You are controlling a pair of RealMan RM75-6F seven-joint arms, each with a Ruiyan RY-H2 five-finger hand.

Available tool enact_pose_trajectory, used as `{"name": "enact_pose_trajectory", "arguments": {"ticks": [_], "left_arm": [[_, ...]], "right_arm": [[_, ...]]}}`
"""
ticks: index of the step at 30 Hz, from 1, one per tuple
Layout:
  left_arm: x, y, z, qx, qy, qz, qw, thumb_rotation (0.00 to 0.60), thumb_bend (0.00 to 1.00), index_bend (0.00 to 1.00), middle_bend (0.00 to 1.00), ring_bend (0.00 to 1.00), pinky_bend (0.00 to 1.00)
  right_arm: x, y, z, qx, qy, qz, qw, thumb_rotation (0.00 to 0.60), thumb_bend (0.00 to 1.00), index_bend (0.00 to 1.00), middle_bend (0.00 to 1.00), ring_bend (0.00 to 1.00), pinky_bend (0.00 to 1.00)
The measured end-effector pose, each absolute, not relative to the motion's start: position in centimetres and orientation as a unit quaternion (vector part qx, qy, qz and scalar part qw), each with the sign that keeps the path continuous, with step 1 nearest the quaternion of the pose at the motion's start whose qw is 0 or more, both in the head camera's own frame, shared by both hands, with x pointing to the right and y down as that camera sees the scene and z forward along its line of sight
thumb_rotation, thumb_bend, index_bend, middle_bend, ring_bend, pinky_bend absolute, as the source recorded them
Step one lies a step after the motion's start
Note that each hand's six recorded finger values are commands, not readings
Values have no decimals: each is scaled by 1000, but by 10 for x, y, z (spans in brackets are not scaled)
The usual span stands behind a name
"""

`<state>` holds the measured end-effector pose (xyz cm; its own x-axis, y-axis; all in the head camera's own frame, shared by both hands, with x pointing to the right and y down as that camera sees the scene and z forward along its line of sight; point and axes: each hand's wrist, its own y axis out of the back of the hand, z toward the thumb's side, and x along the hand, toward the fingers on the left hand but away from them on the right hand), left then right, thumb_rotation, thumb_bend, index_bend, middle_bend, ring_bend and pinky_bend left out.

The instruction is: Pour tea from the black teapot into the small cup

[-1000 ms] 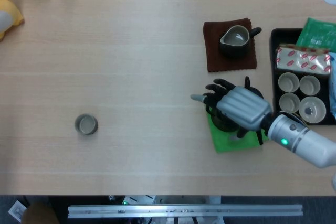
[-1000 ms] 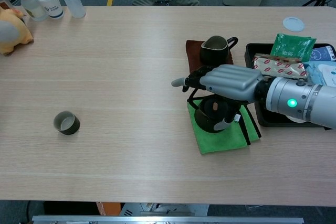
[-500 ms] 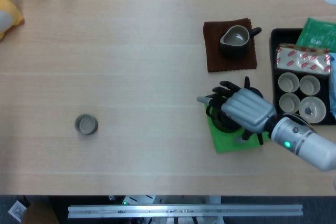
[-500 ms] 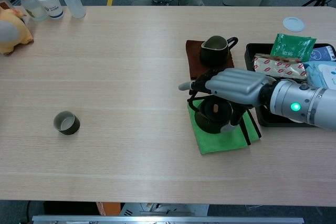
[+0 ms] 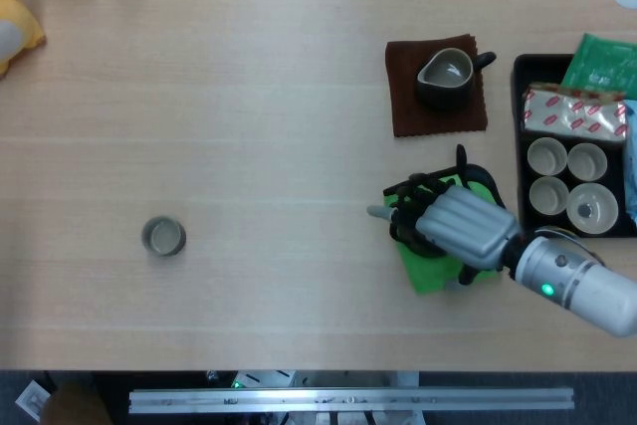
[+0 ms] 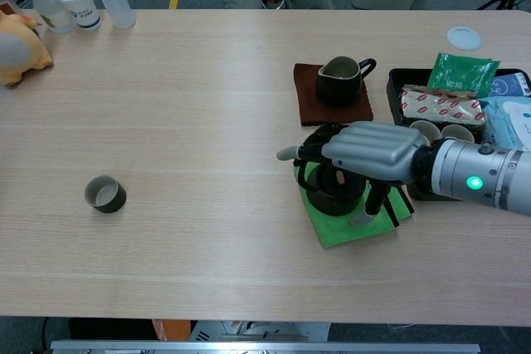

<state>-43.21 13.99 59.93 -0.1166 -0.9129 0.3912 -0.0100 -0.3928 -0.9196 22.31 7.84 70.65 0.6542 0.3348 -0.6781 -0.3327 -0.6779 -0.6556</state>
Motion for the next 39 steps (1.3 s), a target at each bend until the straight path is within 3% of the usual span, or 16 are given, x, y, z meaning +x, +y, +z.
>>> {"name": "enact_pose_trajectory", "arguments": {"ticks": [21,39], "left_arm": [[-430,143,598,-559,415,-621,360,600,278,226,287,283,206],[-430,144,597,-561,414,-622,357,600,278,226,287,283,206]], "right_arm": [[240,99,693,-827,27,403,391,600,0,40,213,97,52],[218,91,699,-829,4,385,405,600,0,40,213,91,52]]}}
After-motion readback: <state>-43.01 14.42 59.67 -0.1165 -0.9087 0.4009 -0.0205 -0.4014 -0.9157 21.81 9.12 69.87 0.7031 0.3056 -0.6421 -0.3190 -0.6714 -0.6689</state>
